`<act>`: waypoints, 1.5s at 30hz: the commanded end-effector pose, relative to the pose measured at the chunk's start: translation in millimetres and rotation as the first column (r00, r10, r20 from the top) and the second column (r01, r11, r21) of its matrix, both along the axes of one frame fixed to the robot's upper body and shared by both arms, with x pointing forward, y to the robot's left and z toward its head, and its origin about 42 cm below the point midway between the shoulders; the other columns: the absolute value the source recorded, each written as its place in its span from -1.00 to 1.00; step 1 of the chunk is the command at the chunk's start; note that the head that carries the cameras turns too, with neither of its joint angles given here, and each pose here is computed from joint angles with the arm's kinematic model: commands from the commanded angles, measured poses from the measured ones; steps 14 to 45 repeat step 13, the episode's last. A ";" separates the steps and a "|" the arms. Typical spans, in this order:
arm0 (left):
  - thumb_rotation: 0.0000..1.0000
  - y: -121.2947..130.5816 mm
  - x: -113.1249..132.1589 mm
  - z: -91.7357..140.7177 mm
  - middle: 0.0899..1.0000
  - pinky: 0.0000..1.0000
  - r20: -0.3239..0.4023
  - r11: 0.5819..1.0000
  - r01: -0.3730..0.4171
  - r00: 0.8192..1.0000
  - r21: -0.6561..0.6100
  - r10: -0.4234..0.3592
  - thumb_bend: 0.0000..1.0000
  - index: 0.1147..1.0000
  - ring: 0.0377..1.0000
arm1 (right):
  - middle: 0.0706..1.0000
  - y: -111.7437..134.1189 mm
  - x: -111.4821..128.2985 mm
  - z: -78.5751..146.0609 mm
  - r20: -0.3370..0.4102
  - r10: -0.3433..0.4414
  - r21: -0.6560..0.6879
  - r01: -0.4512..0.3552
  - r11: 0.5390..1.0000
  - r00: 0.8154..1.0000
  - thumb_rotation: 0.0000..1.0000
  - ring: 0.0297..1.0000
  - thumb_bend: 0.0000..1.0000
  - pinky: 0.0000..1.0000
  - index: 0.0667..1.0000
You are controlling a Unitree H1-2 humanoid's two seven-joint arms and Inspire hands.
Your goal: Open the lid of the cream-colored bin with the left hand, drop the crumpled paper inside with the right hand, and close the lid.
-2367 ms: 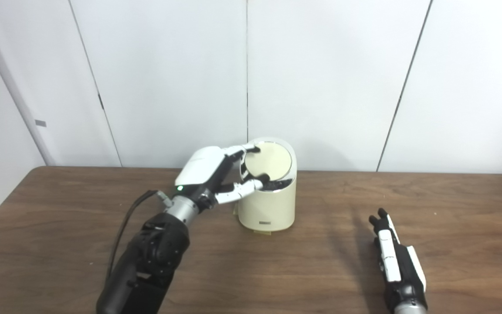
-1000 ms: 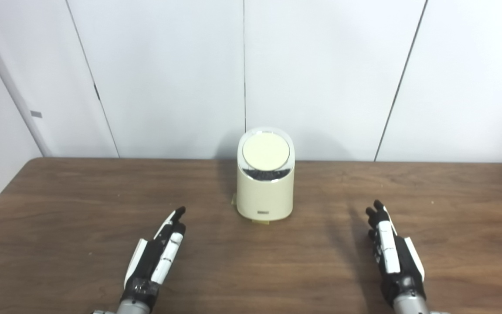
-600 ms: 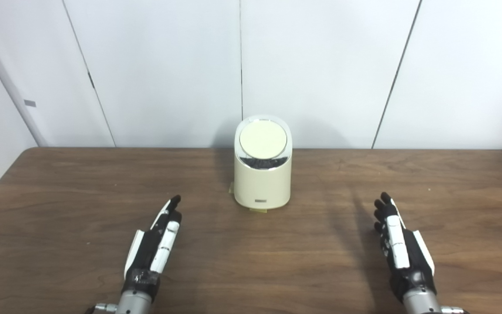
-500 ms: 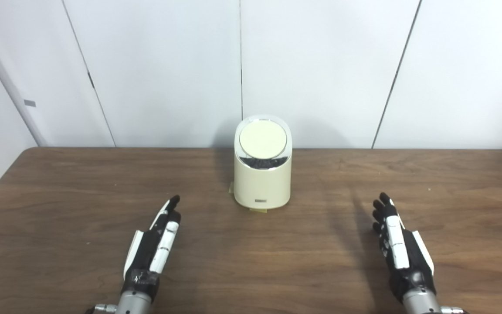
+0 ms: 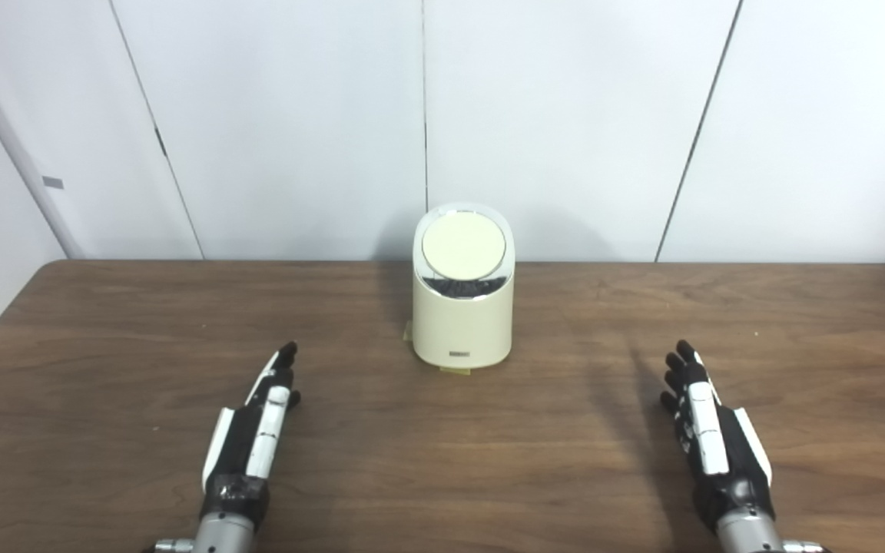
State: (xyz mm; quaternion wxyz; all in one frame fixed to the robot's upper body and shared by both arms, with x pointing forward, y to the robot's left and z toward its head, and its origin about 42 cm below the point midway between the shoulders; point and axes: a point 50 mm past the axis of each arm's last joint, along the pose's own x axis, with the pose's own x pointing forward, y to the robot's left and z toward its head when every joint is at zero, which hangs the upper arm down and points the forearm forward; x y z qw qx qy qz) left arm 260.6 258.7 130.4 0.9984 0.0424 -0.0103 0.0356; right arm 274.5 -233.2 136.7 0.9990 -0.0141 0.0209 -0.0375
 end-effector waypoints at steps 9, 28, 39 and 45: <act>0.83 3.0 11.3 8.9 0.94 0.97 0.045 1.000 0.000 0.999 0.009 0.000 -0.02 1.00 0.96 | 0.96 -0.7 12.5 12.2 0.085 -0.007 0.002 0.007 1.000 0.996 1.00 0.97 0.14 0.99 0.97; 0.82 -0.4 12.8 9.3 0.95 0.99 0.047 1.000 0.008 0.999 -0.009 -0.008 -0.03 1.00 0.97 | 0.96 -2.3 15.5 11.3 0.098 -0.004 0.008 0.003 1.000 0.995 1.00 0.96 0.21 1.00 0.96; 0.82 -0.4 12.8 9.3 0.95 0.99 0.047 1.000 0.008 0.999 -0.009 -0.008 -0.03 1.00 0.97 | 0.96 -2.3 15.5 11.3 0.098 -0.004 0.008 0.003 1.000 0.995 1.00 0.96 0.21 1.00 0.96; 0.82 -0.4 12.8 9.3 0.95 0.99 0.047 1.000 0.008 0.999 -0.009 -0.008 -0.03 1.00 0.97 | 0.96 -2.3 15.5 11.3 0.098 -0.004 0.008 0.003 1.000 0.995 1.00 0.96 0.21 1.00 0.96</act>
